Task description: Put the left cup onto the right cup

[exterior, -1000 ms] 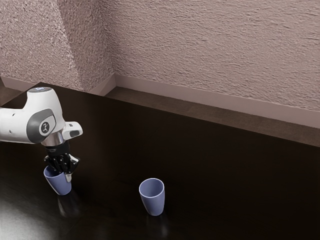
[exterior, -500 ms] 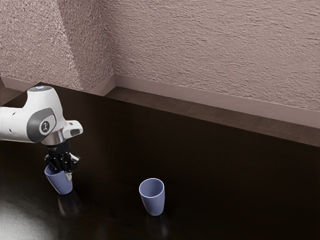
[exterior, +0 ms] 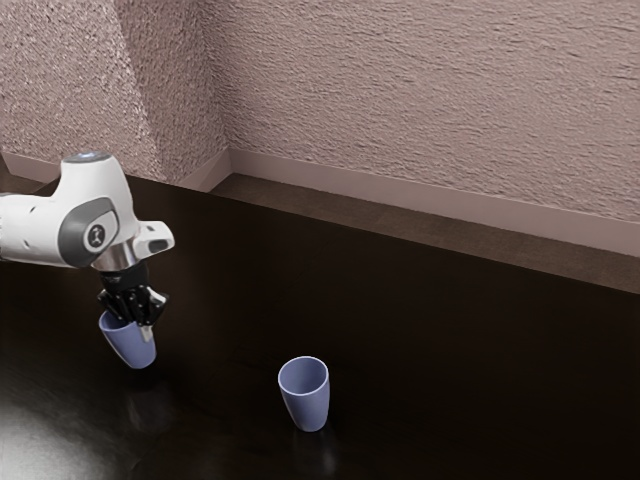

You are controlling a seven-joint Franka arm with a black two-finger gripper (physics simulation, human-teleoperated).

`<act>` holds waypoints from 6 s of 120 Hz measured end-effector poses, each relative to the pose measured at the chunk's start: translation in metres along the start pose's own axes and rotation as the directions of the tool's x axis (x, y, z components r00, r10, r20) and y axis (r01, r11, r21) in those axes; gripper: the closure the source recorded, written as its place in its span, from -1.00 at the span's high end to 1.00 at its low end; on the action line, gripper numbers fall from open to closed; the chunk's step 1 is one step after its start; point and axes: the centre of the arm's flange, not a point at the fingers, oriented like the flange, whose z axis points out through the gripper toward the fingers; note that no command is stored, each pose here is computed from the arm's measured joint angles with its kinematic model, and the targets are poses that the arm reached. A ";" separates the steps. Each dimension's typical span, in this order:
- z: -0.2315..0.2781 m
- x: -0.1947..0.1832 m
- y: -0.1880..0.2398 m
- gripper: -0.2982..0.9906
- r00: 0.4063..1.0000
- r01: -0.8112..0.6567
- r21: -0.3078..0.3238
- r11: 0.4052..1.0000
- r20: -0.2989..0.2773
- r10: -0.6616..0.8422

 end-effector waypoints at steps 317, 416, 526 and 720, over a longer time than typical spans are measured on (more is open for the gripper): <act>-0.125 -0.040 0.289 -0.68 0.953 -0.293 0.076 0.953 -0.062 0.298; -0.127 -0.065 0.329 -0.68 0.956 -0.274 0.085 0.958 -0.085 0.281; -0.125 -0.090 0.322 -0.68 0.965 -0.231 0.126 0.965 -0.093 0.243; -0.084 -0.089 0.357 -0.68 0.962 -0.257 0.112 0.960 -0.065 0.265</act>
